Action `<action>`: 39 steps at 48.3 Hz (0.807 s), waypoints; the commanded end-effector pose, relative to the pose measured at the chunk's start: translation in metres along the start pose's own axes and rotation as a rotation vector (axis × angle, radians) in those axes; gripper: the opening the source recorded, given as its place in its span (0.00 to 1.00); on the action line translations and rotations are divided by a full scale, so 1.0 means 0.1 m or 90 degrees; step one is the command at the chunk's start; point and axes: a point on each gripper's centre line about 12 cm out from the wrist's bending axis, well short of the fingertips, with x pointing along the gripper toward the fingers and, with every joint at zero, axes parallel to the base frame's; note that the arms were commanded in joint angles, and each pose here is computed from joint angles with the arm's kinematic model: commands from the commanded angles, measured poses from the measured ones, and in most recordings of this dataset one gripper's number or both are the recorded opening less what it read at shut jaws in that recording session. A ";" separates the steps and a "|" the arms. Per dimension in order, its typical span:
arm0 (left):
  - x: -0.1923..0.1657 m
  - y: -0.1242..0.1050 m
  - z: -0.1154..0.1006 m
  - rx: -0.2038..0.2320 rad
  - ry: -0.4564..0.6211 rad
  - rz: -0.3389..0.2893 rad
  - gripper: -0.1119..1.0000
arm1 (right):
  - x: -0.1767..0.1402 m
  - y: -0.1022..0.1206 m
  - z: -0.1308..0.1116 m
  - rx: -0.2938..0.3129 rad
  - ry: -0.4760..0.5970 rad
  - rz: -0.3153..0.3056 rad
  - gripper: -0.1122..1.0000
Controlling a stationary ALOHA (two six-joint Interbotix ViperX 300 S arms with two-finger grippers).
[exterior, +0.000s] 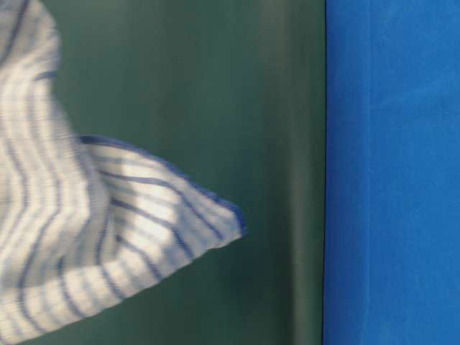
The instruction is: Lift the towel with both arms.
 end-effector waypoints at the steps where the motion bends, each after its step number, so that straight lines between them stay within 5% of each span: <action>1: -0.11 0.00 0.13 0.003 -0.028 0.000 0.14 | -0.11 -0.03 0.14 0.002 -0.031 -0.002 0.15; 29: -0.13 0.02 0.11 0.005 -0.033 0.006 0.15 | -0.06 -0.05 0.10 -0.024 -0.015 -0.009 0.15; 33: -0.15 0.02 0.11 0.004 -0.040 0.005 0.32 | -0.03 -0.05 0.09 -0.022 -0.010 -0.010 0.20; 39: -0.20 0.02 0.09 0.007 -0.056 0.005 0.68 | 0.01 -0.05 0.08 -0.021 -0.005 -0.012 0.55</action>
